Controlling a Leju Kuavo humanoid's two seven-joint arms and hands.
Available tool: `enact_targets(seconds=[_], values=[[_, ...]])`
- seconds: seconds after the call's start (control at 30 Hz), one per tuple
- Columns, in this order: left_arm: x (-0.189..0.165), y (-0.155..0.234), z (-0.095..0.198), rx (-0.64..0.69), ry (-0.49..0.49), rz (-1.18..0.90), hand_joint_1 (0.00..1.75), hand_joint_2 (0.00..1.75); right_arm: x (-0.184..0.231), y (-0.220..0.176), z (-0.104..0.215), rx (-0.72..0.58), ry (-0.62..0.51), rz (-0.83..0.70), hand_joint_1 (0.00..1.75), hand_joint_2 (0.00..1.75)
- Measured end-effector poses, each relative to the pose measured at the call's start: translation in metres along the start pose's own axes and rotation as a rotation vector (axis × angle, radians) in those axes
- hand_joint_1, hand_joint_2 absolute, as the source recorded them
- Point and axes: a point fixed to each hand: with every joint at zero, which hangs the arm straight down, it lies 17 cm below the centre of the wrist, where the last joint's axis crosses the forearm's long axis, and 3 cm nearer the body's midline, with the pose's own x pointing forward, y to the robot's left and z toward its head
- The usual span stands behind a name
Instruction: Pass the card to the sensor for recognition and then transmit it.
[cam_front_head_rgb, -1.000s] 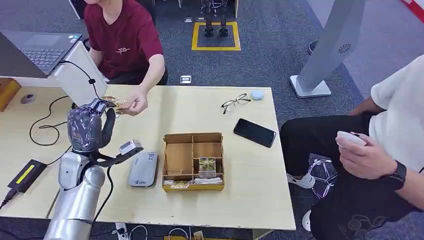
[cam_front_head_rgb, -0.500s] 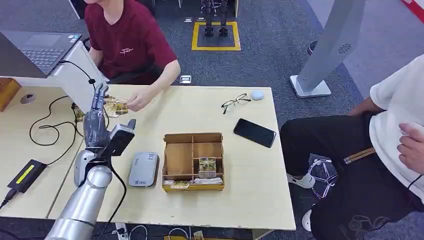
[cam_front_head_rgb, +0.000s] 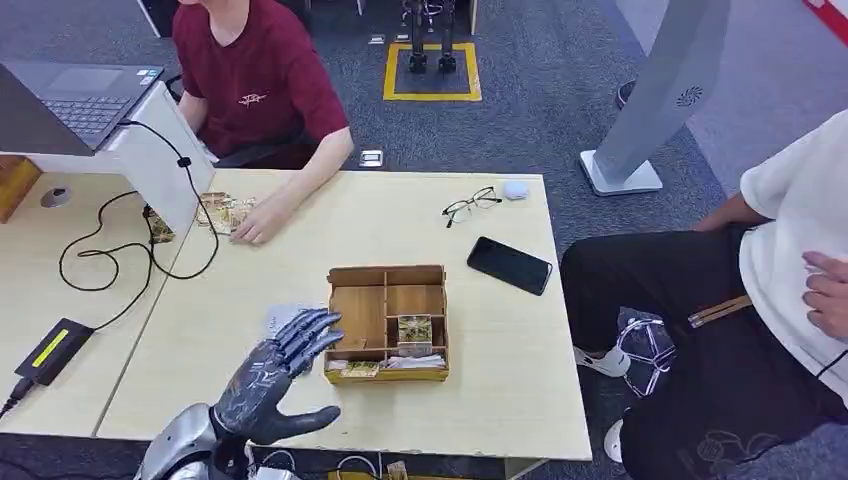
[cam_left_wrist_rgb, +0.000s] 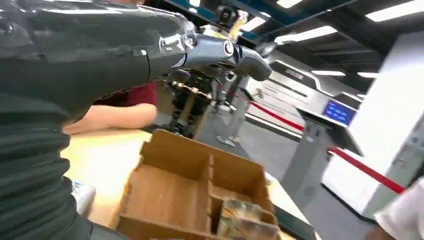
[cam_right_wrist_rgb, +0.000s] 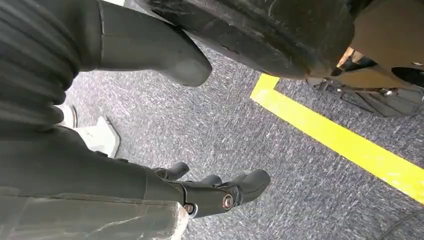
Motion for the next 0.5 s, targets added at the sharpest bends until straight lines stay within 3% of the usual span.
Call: enact_targets(seconds=[0.23,0.5], values=[[0.015,-0.021,0.012,-0.049,-0.026,-0.105,0.00,1.75,-0.002,-0.001,0.000,-0.002,0.010,-0.009,0.00,1.75],[0.000,-0.033,0.014,-0.027,0.028,-0.361,0.00,1.75,-0.002,-0.002,0.000,-0.006,0.015,0.000,0.00,1.75]])
